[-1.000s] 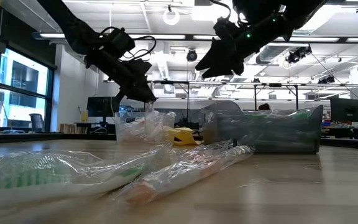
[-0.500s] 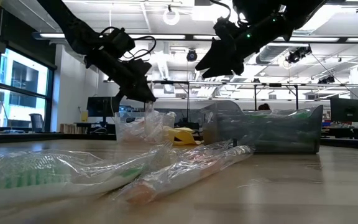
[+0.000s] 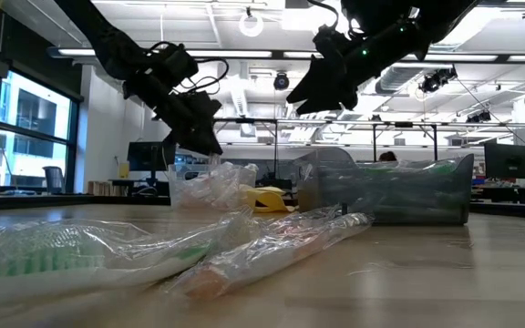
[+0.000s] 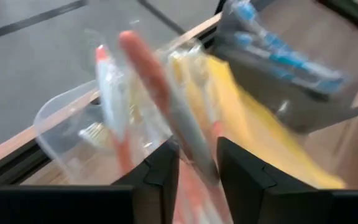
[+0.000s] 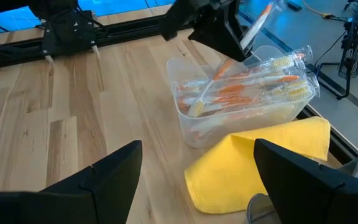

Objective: Pick & Place Toothbrushes
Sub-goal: Put the orange toothbrush into the transparent bin, then put the green toothbrush into the bottom black transparent bin

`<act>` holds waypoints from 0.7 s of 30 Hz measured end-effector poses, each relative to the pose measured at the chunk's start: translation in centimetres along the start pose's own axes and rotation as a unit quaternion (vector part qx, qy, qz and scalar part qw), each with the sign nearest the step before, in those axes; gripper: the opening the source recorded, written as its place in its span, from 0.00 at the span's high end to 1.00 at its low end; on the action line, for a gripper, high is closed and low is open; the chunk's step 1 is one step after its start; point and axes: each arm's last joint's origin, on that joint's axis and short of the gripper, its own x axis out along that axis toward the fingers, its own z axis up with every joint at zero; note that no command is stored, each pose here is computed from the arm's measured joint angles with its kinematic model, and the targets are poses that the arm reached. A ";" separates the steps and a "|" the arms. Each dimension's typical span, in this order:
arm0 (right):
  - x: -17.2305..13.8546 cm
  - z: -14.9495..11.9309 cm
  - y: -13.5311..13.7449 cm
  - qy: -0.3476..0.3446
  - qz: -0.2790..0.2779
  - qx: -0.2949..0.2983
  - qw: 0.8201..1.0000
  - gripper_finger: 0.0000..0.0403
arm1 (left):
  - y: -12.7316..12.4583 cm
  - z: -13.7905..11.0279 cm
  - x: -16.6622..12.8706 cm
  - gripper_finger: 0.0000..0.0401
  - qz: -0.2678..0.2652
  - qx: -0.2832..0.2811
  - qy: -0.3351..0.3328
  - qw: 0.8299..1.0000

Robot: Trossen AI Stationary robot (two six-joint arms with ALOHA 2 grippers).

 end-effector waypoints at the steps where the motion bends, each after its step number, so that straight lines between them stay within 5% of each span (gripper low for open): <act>1: 0.0 0.0 0.0 0.000 0.000 0.000 1.000 0.25 | 0.1 -0.1 0.0 0.72 0.007 0.006 0.005 1.000; 10: 0.0 0.0 0.0 0.000 0.000 0.000 1.000 0.25 | 0.1 -0.3 0.0 0.47 0.014 0.019 0.011 1.000; 21: 0.0 0.0 0.0 0.000 0.000 0.000 1.000 0.25 | 0.1 -0.3 0.0 0.44 0.010 0.018 0.012 1.000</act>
